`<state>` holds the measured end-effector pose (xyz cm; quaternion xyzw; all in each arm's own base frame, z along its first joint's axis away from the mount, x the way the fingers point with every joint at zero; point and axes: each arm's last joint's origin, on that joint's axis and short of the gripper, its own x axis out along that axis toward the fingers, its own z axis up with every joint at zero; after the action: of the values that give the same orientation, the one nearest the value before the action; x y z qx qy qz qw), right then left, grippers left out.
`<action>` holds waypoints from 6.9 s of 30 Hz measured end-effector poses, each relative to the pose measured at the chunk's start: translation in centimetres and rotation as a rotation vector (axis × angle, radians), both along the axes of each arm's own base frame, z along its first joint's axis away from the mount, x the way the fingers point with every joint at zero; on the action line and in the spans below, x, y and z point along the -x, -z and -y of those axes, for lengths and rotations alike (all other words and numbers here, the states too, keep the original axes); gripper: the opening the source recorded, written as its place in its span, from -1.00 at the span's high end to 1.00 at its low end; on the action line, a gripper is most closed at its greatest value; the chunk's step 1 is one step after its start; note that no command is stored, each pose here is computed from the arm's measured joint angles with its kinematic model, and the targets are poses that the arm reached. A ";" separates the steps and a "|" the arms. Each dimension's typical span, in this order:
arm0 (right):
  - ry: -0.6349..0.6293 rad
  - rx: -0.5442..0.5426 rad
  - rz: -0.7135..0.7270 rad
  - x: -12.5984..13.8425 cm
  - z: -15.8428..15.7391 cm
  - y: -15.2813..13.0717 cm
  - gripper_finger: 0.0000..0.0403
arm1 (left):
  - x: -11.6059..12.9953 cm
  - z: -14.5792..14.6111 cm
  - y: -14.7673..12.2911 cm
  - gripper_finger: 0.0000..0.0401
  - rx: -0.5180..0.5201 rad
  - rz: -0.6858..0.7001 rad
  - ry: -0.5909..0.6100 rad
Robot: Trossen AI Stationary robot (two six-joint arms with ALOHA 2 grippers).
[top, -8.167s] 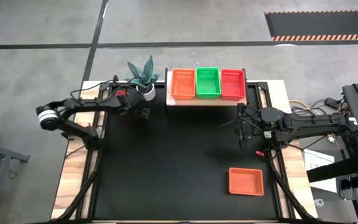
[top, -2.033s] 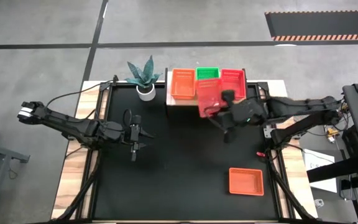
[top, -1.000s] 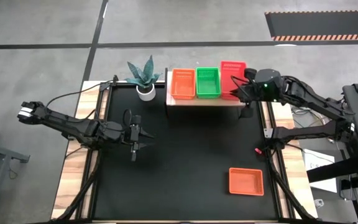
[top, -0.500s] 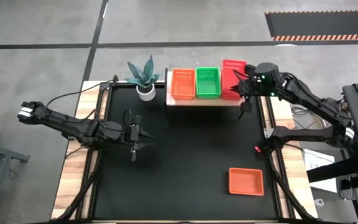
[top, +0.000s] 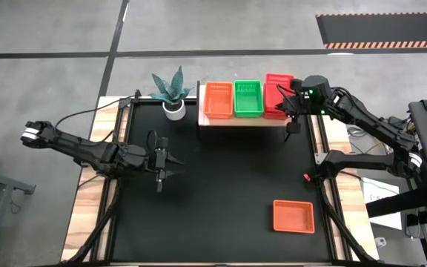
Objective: Stack baskets on shelf by color
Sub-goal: Stack the red bin on top of the red bins on the shelf, then stack the orange bin on top of the orange bins on the shelf
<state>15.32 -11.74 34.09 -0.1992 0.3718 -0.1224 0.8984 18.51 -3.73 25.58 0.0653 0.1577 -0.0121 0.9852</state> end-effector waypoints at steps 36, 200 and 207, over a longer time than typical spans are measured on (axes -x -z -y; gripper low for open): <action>0.044 -0.076 0.014 -0.3 0.2 -0.7 0.54 | 0.0 0.0 0.1 0.44 0.026 -0.003 -0.009; 1.025 -0.825 -0.635 -13.2 -31.6 15.0 0.94 | -0.3 0.1 0.9 0.44 0.032 0.053 -0.006; 0.599 -0.790 -0.646 -14.8 -32.6 11.7 0.95 | -0.3 0.1 0.9 0.44 0.034 0.053 -0.006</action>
<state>30.15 20.82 22.41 0.2370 0.6841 -0.1562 0.6719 18.76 -3.78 24.66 0.0486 0.1314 -0.0099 0.9901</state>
